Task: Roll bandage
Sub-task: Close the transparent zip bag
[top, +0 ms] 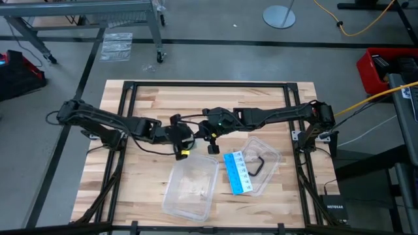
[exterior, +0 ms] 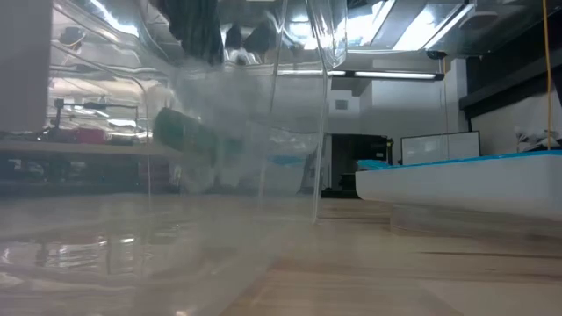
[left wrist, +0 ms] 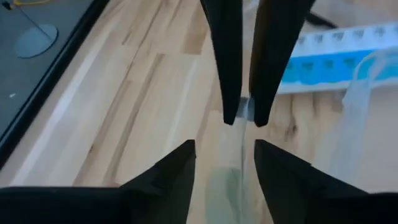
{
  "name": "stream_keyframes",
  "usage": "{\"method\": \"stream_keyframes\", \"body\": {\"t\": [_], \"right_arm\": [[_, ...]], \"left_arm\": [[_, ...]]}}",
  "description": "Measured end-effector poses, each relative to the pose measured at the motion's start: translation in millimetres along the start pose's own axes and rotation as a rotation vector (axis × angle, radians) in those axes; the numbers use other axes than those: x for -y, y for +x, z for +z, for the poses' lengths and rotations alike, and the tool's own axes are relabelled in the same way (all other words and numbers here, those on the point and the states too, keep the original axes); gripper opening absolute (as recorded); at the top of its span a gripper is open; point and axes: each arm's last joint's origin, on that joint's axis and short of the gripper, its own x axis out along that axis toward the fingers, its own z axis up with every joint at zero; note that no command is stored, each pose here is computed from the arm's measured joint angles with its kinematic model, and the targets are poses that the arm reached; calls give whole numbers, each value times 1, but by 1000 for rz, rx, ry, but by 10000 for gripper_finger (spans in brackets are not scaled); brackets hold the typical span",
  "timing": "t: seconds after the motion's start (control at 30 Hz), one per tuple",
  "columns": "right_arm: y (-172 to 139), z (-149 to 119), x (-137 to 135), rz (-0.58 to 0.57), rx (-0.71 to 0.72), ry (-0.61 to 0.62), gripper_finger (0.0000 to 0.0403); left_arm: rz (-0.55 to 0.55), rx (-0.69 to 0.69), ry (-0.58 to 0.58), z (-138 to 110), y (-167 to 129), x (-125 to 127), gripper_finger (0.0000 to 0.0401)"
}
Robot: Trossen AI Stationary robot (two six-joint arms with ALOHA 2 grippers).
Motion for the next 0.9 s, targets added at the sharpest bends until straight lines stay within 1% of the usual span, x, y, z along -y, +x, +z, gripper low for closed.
{"method": "stream_keyframes", "body": {"t": [0.1,0.2,0.3,0.43,0.47,0.63,0.9], "right_arm": [[0,0,0,1,3,-1,16],[0,0,0,2,-4,0,16],[0,-1,0,3,-9,0,16],[0,-1,0,3,-9,0,16],[0,-1,0,3,-9,0,16],[0,-1,0,4,-12,0,20],[0,-4,-1,9,-41,4,80]], "left_arm": [[-1,4,42,0,7,3,155],[-2,17,67,2,9,4,130],[-2,15,84,1,9,4,90],[-2,14,84,1,9,4,21],[-2,15,83,1,9,4,11],[-4,16,103,1,9,5,2],[-8,42,98,4,9,6,0]]}}
